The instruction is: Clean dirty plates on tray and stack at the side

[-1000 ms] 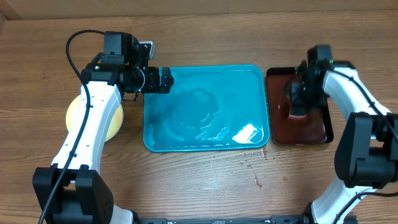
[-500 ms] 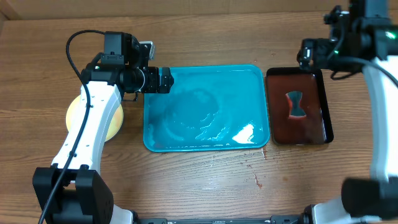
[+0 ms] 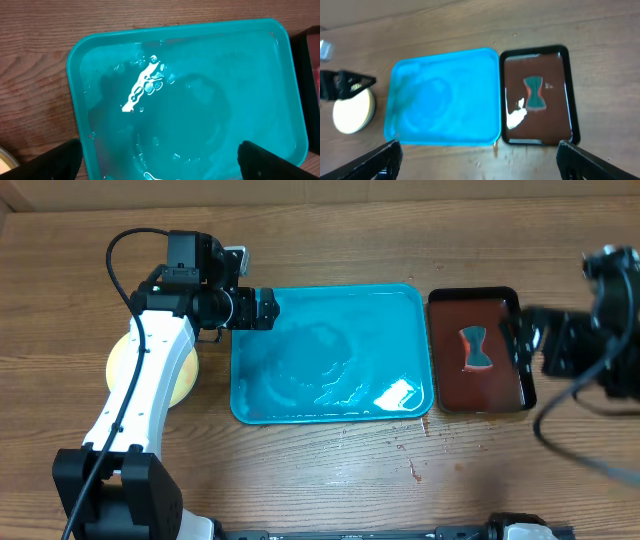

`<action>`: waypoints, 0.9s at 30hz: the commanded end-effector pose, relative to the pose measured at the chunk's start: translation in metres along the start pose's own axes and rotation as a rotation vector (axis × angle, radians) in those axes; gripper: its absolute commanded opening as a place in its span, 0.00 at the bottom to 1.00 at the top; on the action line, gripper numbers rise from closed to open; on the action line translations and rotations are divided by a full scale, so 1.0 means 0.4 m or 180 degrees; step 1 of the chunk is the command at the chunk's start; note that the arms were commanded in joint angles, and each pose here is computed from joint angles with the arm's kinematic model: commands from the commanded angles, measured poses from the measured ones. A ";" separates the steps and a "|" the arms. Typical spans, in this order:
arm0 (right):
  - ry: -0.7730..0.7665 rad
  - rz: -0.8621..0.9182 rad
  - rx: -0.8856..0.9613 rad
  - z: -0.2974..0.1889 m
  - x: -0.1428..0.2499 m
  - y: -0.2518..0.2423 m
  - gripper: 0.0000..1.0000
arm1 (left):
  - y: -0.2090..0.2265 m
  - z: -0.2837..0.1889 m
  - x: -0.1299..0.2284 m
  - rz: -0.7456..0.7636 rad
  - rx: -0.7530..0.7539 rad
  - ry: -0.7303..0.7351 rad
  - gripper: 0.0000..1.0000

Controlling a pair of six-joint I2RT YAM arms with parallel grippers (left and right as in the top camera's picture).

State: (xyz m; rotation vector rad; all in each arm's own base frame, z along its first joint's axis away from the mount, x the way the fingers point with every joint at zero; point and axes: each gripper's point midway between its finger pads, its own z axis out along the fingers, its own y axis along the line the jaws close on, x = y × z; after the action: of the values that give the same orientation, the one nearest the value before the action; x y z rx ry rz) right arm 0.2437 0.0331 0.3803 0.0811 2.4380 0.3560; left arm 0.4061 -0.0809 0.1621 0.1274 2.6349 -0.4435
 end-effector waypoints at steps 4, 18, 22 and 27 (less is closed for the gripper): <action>-0.0104 0.0016 0.0224 -0.077 0.054 -0.017 1.00 | -0.006 -0.015 -0.018 0.0013 0.0006 -0.0079 1.00; -0.1034 -0.0191 0.0516 -0.158 -0.011 -0.039 1.00 | -0.006 -0.015 -0.018 0.0013 0.0006 -0.0079 1.00; -0.1417 -0.0316 0.0344 -0.133 -0.009 -0.024 1.00 | -0.006 -0.015 -0.018 0.0013 0.0006 -0.0079 1.00; -0.1826 -0.0429 0.0130 -0.031 0.040 -0.034 1.00 | -0.006 -0.015 -0.018 0.0013 0.0006 -0.0079 0.99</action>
State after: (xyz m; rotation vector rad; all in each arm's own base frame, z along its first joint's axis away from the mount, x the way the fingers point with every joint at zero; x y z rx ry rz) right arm 0.2225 0.0135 0.4078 0.0567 1.8755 0.1609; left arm 0.4066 -0.0808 0.1625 0.1275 2.6327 -0.4424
